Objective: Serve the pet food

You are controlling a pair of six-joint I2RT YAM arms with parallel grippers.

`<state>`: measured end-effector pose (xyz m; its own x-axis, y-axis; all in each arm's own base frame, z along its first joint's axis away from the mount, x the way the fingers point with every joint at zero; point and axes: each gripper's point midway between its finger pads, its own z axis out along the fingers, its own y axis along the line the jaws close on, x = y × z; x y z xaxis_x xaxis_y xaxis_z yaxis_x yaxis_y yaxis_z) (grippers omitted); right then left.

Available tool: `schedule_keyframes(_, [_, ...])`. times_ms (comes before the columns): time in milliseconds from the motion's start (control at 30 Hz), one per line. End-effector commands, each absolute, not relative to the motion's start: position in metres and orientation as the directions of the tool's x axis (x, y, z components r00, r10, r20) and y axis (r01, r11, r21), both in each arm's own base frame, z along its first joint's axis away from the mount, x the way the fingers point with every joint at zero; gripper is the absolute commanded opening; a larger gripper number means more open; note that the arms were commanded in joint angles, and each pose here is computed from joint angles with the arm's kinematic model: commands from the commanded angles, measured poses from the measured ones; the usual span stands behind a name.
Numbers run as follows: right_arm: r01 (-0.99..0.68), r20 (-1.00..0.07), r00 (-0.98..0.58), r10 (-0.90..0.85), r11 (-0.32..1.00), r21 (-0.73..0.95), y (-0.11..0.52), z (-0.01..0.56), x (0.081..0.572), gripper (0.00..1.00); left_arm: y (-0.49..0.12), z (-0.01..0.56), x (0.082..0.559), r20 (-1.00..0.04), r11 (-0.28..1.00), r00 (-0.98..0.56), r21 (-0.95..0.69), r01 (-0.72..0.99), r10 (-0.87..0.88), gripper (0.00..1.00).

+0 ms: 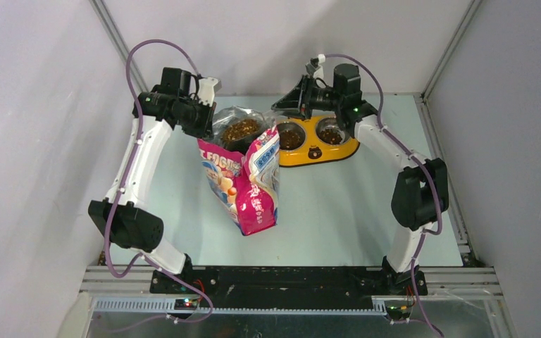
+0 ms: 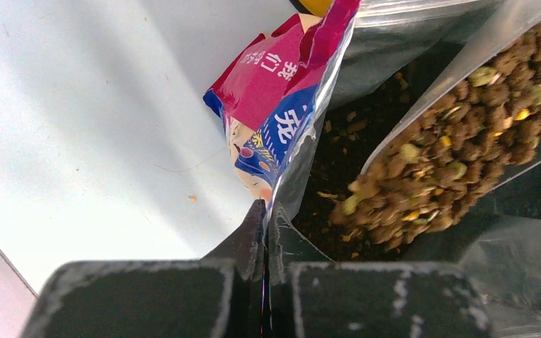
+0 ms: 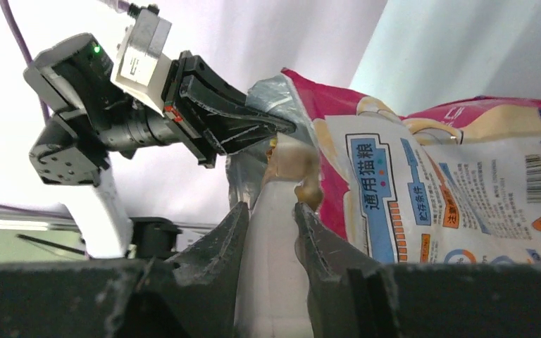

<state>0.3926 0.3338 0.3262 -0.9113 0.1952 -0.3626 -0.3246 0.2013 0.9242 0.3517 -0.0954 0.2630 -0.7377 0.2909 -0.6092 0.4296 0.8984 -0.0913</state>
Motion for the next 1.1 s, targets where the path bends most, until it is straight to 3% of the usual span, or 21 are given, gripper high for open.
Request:
schedule_keyframes(0, [-0.194, -0.203, -0.954, 0.223, 0.063, 0.979, 0.329, 0.336, 0.394, 0.00, -0.086, 0.283, 0.357, -0.675, 0.900, -0.672, -0.026, 0.436, 0.306, 0.00])
schedule_keyframes(367, [0.006, 0.005, -0.981, 0.195, 0.005, 1.000, 0.330, 0.321, 0.399, 0.00, -0.065, 0.284, 0.358, -0.611, 0.884, -0.673, 0.100, 0.457, 0.416, 0.00])
schedule_keyframes(400, [-0.038, -0.034, -0.981, 0.189, -0.019, 0.999, 0.330, 0.326, 0.399, 0.00, -0.063, 0.283, 0.360, -0.607, 0.883, -0.673, 0.108, 0.457, 0.422, 0.00])
schedule_keyframes(667, [-0.008, 0.006, -0.982, 0.190, -0.075, 0.997, 0.324, 0.315, 0.401, 0.00, -0.061, 0.281, 0.360, -0.583, 0.874, -0.679, 0.121, 0.470, 0.446, 0.00])
schedule_keyframes(1067, [-0.113, -0.091, -0.967, 0.238, -0.082, 0.990, 0.293, 0.357, 0.398, 0.00, -0.055, 0.272, 0.362, -0.596, 0.884, -0.680, 0.116, 0.453, 0.427, 0.00])
